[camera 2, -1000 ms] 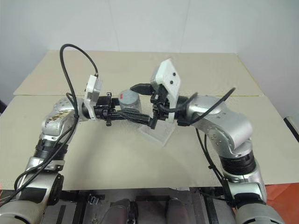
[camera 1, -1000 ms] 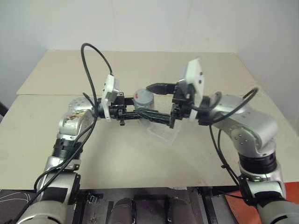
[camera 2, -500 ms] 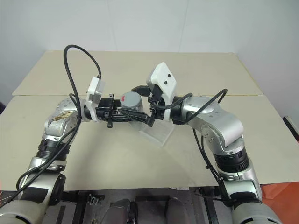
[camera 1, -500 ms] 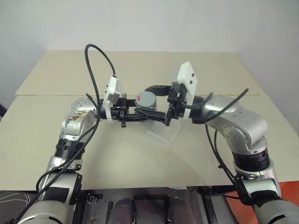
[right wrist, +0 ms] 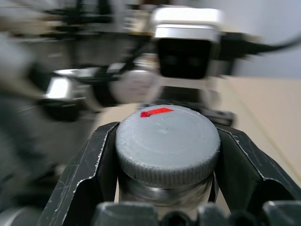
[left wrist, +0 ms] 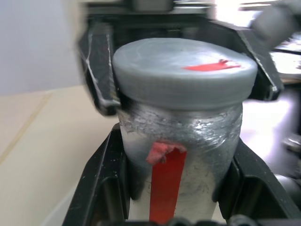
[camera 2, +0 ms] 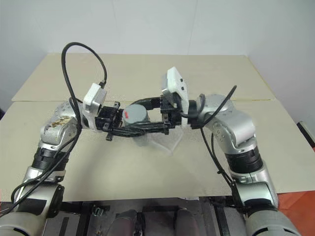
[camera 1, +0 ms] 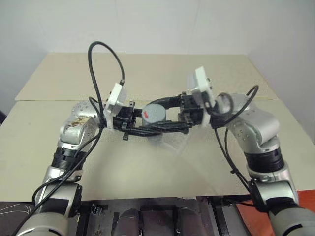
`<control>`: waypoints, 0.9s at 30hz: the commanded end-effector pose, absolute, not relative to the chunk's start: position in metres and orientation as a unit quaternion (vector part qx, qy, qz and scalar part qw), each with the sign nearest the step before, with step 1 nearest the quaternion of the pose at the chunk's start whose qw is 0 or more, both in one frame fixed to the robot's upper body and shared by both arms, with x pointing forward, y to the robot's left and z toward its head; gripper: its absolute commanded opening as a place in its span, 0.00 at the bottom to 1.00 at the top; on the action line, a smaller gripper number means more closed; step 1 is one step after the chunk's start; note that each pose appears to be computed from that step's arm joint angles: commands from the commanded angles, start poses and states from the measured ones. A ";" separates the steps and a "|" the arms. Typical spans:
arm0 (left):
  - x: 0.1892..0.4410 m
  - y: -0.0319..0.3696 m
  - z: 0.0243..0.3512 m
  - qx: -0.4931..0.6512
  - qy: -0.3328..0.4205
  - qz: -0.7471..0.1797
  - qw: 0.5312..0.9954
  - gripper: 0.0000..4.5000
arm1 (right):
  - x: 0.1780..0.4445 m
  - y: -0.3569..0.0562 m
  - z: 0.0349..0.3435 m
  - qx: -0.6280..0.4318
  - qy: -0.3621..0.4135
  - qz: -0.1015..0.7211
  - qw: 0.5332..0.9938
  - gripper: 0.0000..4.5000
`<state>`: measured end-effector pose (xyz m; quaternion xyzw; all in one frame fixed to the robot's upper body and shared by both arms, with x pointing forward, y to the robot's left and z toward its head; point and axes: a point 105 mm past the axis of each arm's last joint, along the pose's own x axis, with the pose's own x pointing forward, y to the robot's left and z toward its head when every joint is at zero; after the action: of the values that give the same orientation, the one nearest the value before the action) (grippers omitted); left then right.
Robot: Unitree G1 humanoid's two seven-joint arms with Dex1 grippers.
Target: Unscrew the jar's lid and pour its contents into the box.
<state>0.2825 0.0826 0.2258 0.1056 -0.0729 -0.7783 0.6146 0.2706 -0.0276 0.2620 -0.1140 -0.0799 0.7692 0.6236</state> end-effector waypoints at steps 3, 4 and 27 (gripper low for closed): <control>0.264 0.085 0.238 0.103 -0.086 -0.809 0.572 0.43 | 0.258 -0.027 0.269 -0.140 -0.100 0.858 0.484 0.61; 0.265 0.084 0.238 0.103 -0.087 -0.808 0.574 0.43 | 0.261 -0.025 0.269 -0.145 -0.102 0.857 0.483 0.61; 0.309 0.086 0.226 0.066 -0.099 -0.705 0.700 0.43 | 0.269 -0.046 0.285 -0.118 -0.149 0.646 0.739 0.99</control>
<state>0.3089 0.0902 0.2129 0.0478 -0.0737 -0.7026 0.7062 0.2733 -0.0564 0.2787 -0.1113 -0.1385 0.6572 0.7325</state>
